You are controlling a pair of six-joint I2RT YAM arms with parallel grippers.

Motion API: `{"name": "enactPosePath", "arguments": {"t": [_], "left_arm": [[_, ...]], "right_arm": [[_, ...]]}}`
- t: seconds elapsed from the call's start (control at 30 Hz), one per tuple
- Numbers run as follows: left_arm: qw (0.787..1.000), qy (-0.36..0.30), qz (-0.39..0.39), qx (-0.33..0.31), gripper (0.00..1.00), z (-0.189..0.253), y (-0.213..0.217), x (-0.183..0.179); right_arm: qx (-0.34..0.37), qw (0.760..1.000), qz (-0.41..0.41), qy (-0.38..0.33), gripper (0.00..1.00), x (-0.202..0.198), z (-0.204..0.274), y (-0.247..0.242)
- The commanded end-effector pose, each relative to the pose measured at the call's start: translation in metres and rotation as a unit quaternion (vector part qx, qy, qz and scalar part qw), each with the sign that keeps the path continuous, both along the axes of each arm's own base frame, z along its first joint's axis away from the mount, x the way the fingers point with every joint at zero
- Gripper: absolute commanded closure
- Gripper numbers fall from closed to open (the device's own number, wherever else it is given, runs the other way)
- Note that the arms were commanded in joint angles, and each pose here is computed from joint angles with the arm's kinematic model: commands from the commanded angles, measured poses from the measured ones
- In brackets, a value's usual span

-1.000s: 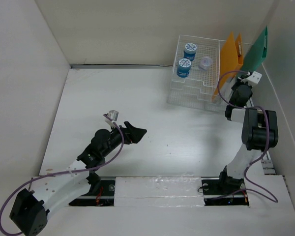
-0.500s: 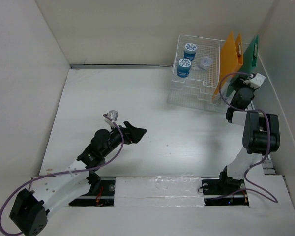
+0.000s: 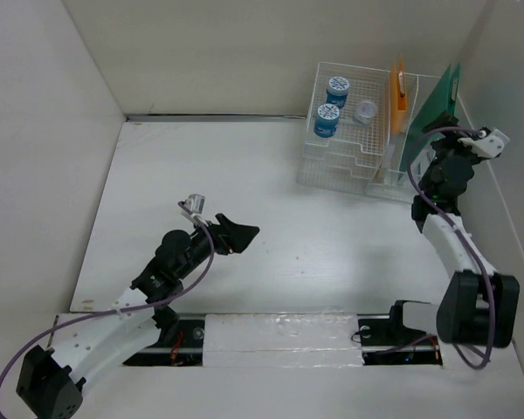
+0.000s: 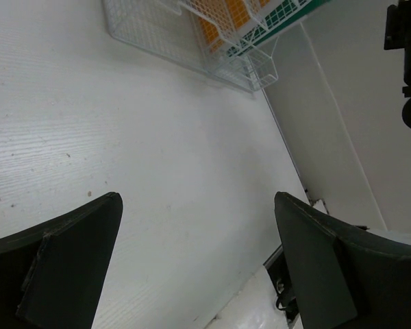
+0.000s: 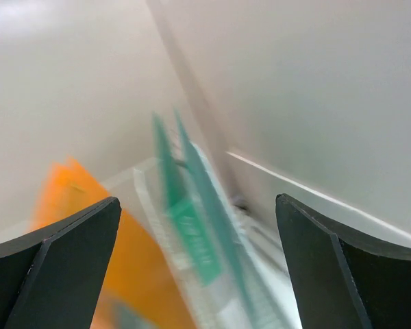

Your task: Organize the desk

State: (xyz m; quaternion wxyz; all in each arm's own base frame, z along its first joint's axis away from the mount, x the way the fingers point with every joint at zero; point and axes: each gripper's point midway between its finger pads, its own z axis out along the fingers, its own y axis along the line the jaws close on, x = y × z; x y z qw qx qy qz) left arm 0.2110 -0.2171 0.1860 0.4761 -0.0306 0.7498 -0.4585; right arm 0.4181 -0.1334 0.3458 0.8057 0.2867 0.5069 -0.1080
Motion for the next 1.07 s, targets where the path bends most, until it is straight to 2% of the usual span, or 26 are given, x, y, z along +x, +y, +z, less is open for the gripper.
{"name": "enactPosePath", "arguments": {"t": [0.0,0.07,0.1,0.13,0.17,0.23,0.3,0.33,0.4,0.43,0.47,0.5,0.53,0.57,0.6,0.63,0.67,0.7,0.73,0.83,0.87,1.03], "left_arm": [[0.998,-0.040,-0.016,-0.043,0.08,0.051,-0.006,-0.004],[0.998,-0.047,-0.017,-0.047,0.06,0.061,-0.005,-0.005],[0.997,-0.054,-0.015,-0.051,0.04,0.072,-0.003,-0.007],[0.997,-0.054,-0.015,-0.052,0.04,0.072,-0.003,-0.007],[0.996,-0.062,-0.015,-0.057,0.04,0.081,-0.001,-0.009],[0.996,-0.069,-0.006,-0.058,0.03,0.089,0.003,-0.009],[0.995,-0.076,0.009,-0.059,0.02,0.099,0.011,-0.010],[0.995,-0.079,0.014,-0.059,0.02,0.102,0.014,-0.010],[0.994,-0.086,0.027,-0.061,0.01,0.110,0.021,-0.012],[0.994,-0.089,0.031,-0.062,0.01,0.113,0.024,-0.013],[0.993,-0.093,0.036,-0.063,0.01,0.117,0.028,-0.016],[0.993,-0.093,0.043,-0.062,0.01,0.119,0.031,-0.015],[0.993,-0.094,0.043,-0.061,0.01,0.119,0.033,-0.017],[0.992,-0.093,0.061,-0.058,0.01,0.120,0.041,-0.017],[0.992,-0.091,0.070,-0.054,0.01,0.118,0.045,-0.017],[0.991,-0.092,0.075,-0.055,0.01,0.119,0.048,-0.018],[0.991,-0.089,0.080,-0.053,0.01,0.115,0.053,-0.021],[0.991,-0.083,0.092,-0.052,0.01,0.111,0.060,-0.024],[0.991,-0.081,0.092,-0.049,0.01,0.108,0.060,-0.023],[0.991,-0.071,0.102,-0.050,0.01,0.100,0.067,-0.027],[0.991,-0.070,0.102,-0.051,0.01,0.098,0.068,-0.028],[0.991,-0.059,0.106,-0.050,0.01,0.087,0.072,-0.032]], "right_arm": [[0.041,0.997,0.023,-0.063,0.00,-0.034,0.054,0.028],[0.041,0.993,0.072,-0.087,0.00,-0.058,0.084,0.056],[0.066,0.984,0.143,-0.085,0.00,-0.066,0.098,0.091],[0.060,0.982,0.158,-0.084,0.00,-0.065,0.099,0.097],[0.073,0.972,0.199,-0.105,0.00,-0.080,0.116,0.113],[0.058,0.949,0.294,-0.101,0.00,-0.094,0.133,0.158],[0.025,0.904,0.418,-0.086,0.00,-0.116,0.144,0.218],[0.005,0.868,0.493,-0.054,0.00,-0.128,0.137,0.252],[-0.032,0.816,0.576,-0.038,0.00,-0.154,0.139,0.291],[-0.043,0.775,0.630,-0.019,0.00,-0.172,0.129,0.319],[-0.069,0.717,0.693,-0.006,0.00,-0.196,0.117,0.344],[-0.079,0.683,0.726,0.002,0.00,-0.214,0.108,0.358],[-0.079,0.637,0.767,0.016,0.00,-0.238,0.095,0.379],[-0.085,0.604,0.792,0.020,0.00,-0.257,0.085,0.389],[-0.081,0.582,0.808,0.043,0.00,-0.265,0.058,0.400],[-0.080,0.546,0.833,0.042,0.00,-0.292,0.049,0.412],[-0.076,0.552,0.829,0.052,0.00,-0.294,0.039,0.417],[-0.069,0.561,0.820,0.088,0.00,-0.297,0.005,0.427],[-0.071,0.544,0.831,0.087,0.00,-0.308,0.005,0.431],[-0.065,0.545,0.827,0.125,0.00,-0.316,-0.032,0.443],[-0.066,0.533,0.834,0.131,0.00,-0.326,-0.038,0.448],[-0.068,0.537,0.827,0.152,0.00,-0.326,-0.053,0.458]]}}
